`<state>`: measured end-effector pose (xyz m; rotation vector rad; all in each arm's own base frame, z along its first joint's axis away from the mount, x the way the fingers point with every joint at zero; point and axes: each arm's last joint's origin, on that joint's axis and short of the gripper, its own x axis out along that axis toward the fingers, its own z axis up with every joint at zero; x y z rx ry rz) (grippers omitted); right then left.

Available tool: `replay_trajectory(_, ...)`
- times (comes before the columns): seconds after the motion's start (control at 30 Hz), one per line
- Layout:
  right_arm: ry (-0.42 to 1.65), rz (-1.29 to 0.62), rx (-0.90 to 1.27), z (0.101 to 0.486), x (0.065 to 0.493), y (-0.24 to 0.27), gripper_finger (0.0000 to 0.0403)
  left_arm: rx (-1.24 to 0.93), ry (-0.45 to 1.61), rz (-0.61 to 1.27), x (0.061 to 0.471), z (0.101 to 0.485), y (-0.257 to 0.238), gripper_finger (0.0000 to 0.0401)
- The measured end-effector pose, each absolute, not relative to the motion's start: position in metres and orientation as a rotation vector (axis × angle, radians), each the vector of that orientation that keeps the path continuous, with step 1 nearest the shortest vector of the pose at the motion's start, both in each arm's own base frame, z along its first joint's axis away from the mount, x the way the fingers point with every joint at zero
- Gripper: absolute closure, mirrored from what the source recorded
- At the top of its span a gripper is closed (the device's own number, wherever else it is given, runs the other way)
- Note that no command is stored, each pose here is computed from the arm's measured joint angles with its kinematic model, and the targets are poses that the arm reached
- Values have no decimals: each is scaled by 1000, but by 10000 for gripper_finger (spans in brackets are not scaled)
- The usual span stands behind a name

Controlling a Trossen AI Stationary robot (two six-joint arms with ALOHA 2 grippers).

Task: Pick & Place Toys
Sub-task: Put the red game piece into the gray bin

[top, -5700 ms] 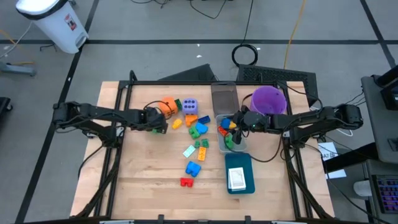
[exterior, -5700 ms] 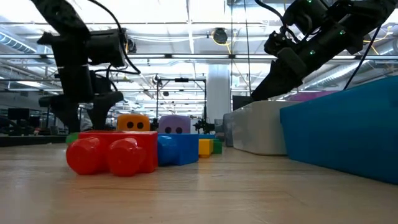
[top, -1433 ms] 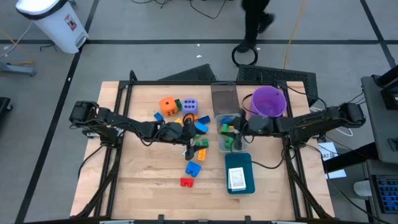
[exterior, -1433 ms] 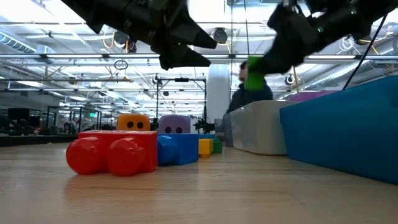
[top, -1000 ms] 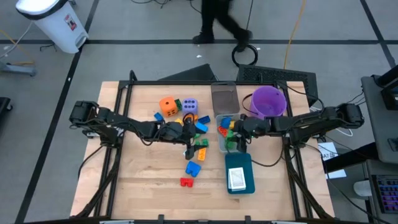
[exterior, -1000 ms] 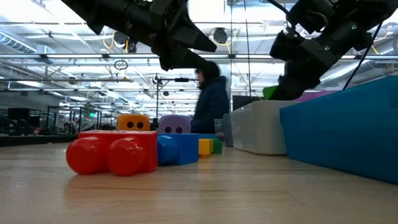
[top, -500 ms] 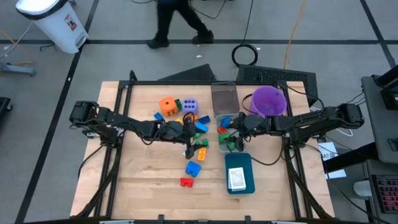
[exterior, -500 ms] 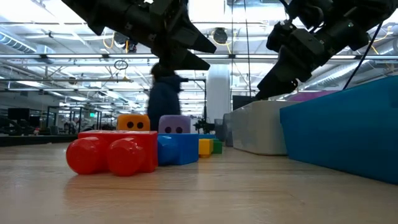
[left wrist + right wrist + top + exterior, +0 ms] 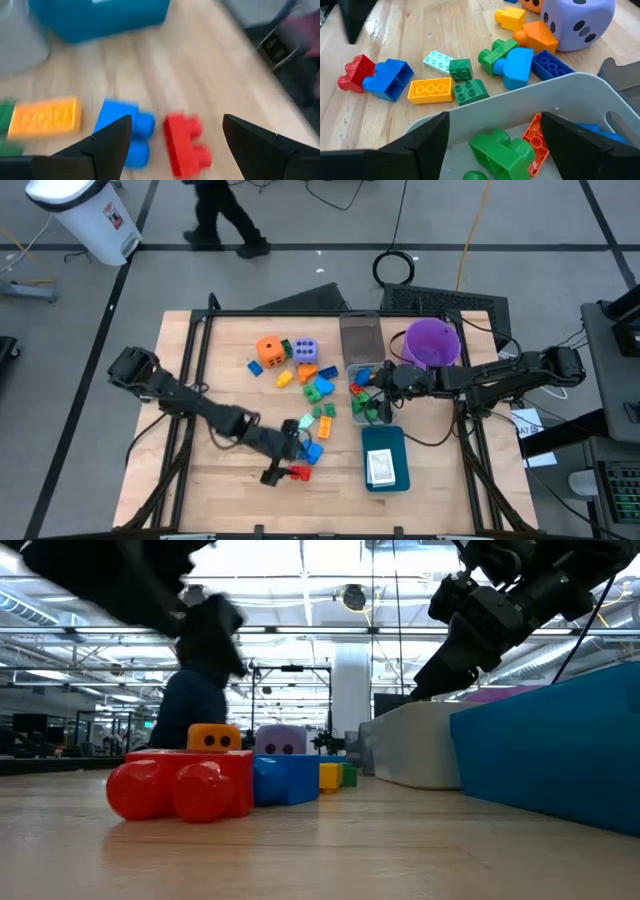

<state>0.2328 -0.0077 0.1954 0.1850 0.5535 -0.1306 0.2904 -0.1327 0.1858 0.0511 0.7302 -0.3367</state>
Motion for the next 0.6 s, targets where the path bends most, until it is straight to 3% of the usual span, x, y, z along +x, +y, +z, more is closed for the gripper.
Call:
replay_trajectory(0.33, 476, -123, 187, 202, 237, -8, 120, 53, 802, -198, 267, 177, -162, 82)
replay_trajectory(0.6, 464, -122, 185, 203, 237, -8, 120, 59, 899, -247, 282, 133, -166, 82)
